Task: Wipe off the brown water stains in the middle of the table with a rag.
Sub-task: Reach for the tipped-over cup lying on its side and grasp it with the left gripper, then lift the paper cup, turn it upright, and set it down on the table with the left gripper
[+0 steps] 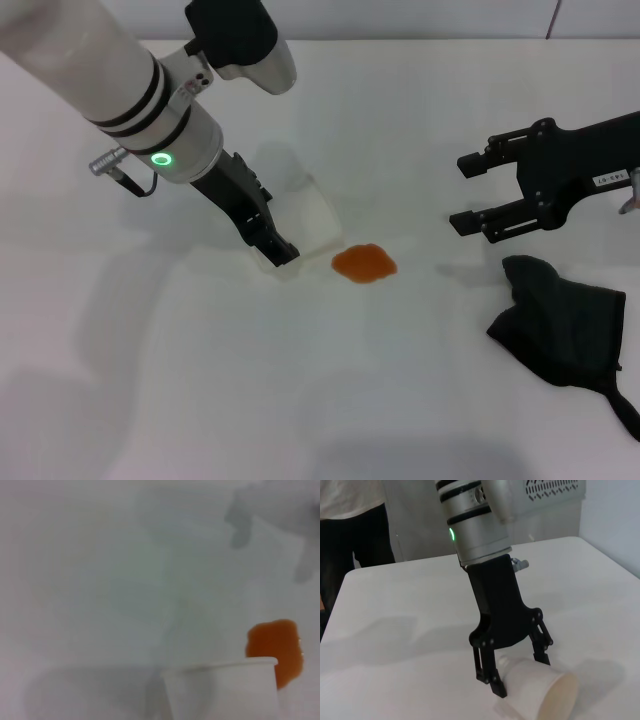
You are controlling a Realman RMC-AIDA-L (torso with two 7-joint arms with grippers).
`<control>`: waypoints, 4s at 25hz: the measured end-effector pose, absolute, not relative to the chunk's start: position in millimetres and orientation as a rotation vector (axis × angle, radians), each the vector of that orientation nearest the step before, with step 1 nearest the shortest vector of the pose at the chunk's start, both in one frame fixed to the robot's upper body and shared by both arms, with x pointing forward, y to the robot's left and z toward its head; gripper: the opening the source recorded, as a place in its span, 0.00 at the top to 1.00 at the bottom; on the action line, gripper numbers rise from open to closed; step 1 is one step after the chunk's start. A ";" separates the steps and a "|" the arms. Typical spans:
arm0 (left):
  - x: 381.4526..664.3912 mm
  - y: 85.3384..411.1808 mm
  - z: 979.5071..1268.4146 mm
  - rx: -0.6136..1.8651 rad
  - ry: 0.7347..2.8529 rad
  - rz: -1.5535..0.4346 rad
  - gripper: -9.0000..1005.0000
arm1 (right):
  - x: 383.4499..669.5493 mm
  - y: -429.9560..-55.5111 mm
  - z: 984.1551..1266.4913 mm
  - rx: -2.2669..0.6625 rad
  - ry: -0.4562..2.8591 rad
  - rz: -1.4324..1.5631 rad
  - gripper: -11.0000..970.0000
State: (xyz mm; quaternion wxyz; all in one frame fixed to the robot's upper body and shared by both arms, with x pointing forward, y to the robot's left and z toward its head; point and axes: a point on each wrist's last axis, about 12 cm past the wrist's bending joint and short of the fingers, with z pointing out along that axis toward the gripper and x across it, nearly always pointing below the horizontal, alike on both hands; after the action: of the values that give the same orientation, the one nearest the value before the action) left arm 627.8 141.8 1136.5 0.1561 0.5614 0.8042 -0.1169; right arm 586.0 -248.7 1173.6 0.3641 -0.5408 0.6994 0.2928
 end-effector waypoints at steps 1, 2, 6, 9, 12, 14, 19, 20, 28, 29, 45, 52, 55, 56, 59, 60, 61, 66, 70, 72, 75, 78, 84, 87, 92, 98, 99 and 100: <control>628.1 142.8 1135.1 1.599 2.303 -0.331 0.12 | 586.2 -248.4 1173.9 -1.393 1.798 0.753 0.23; 628.3 143.7 1133.8 1.593 2.303 -0.328 0.12 | 586.2 -248.4 1173.9 -1.393 1.798 0.753 0.23; 628.5 144.1 1128.4 1.577 2.297 -0.338 0.12 | 587.1 -244.2 1174.8 -1.411 1.791 0.758 0.23; 628.9 143.9 1127.2 1.575 2.288 -0.342 0.12 | 587.1 -242.3 1174.7 -1.422 1.789 0.759 0.24; 630.0 144.4 1126.5 1.577 2.277 -0.333 0.13 | 588.3 -240.9 1174.8 -1.424 1.789 0.755 0.24; 630.5 144.4 1126.5 1.575 2.274 -0.329 0.13 | 588.7 -240.9 1174.6 -1.423 1.791 0.752 0.24; 630.7 145.0 1125.4 1.569 2.263 -0.331 0.19 | 588.9 -241.1 1174.1 -1.422 1.793 0.750 0.24; 630.4 145.3 1125.0 1.568 2.262 -0.333 0.21 | 588.9 -241.2 1174.1 -1.422 1.794 0.751 0.24; 623.2 151.5 1130.9 1.472 2.163 -0.457 0.32 | 589.2 -241.4 1174.7 -1.415 1.791 0.751 0.24; 621.4 154.8 1132.9 1.446 2.143 -0.470 0.32 | 589.3 -241.7 1174.9 -1.413 1.791 0.750 0.24; 565.1 235.5 1086.6 1.045 1.692 -0.696 0.40 | 588.6 -243.5 1176.9 -1.404 1.795 0.755 0.24; 541.9 250.7 1054.8 0.948 1.646 -0.677 0.39 | 587.4 -243.5 1175.9 -1.392 1.809 0.768 0.24; 534.2 256.7 1043.3 0.927 1.659 -0.648 0.39 | 586.8 -244.0 1175.3 -1.385 1.816 0.774 0.24; 532.0 258.5 1038.9 0.924 1.665 -0.632 0.39 | 586.7 -244.1 1175.1 -1.384 1.817 0.775 0.24; 527.5 260.3 1027.6 0.930 1.688 -0.589 0.39 | 586.9 -244.2 1174.6 -1.380 1.819 0.775 0.24; 527.1 259.8 1024.9 0.935 1.693 -0.577 0.39 | 586.9 -244.1 1174.5 -1.379 1.819 0.775 0.24; 526.4 259.0 1021.4 0.941 1.703 -0.563 0.39 | 587.0 -243.8 1174.3 -1.379 1.819 0.776 0.24; 525.4 257.3 1014.9 0.945 1.718 -0.535 0.39 | 587.6 -242.1 1175.5 -1.372 1.810 0.785 0.24; 524.6 256.8 1014.4 0.931 1.708 -0.531 0.39 | 587.3 -242.4 1175.2 -1.368 1.810 0.788 0.24; 522.7 256.7 1012.9 0.937 1.706 -0.529 0.39 | 587.2 -242.7 1174.8 -1.367 1.811 0.787 0.24; 517.9 257.9 1009.1 0.934 1.716 -0.531 0.39 | 587.3 -243.2 1174.9 -1.365 1.812 0.785 0.24; 513.3 258.8 1004.5 0.930 1.734 -0.533 0.39 | 587.5 -243.4 1175.6 -1.364 1.810 0.782 0.24; 502.1 264.8 998.2 0.918 1.740 -0.511 0.31 | 587.8 -244.3 1175.2 -1.361 1.813 0.781 0.24; 500.2 268.1 997.7 0.874 1.746 -0.506 0.31 | 587.7 -244.8 1175.0 -1.360 1.814 0.781 0.24; 502.8 267.0 998.7 0.853 1.753 -0.516 0.25 | 587.3 -244.2 1174.4 -1.361 1.814 0.784 0.24; 517.8 256.2 1004.2 0.857 1.756 -0.544 0.16 | 586.0 -243.4 1173.0 -1.363 1.815 0.791 0.24; 521.3 254.7 1005.1 0.857 1.764 -0.545 0.15 | 585.7 -243.2 1172.7 -1.364 1.816 0.793 0.24; 523.9 253.8 1005.6 0.857 1.771 -0.543 0.14 | 585.5 -242.9 1172.6 -1.365 1.815 0.794 0.24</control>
State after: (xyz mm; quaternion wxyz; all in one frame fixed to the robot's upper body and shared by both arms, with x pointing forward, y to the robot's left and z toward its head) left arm 523.9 253.8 1005.6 0.5227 0.3580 0.7397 -0.2270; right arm 585.5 -242.9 1172.6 0.3595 -0.5295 0.7040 0.3079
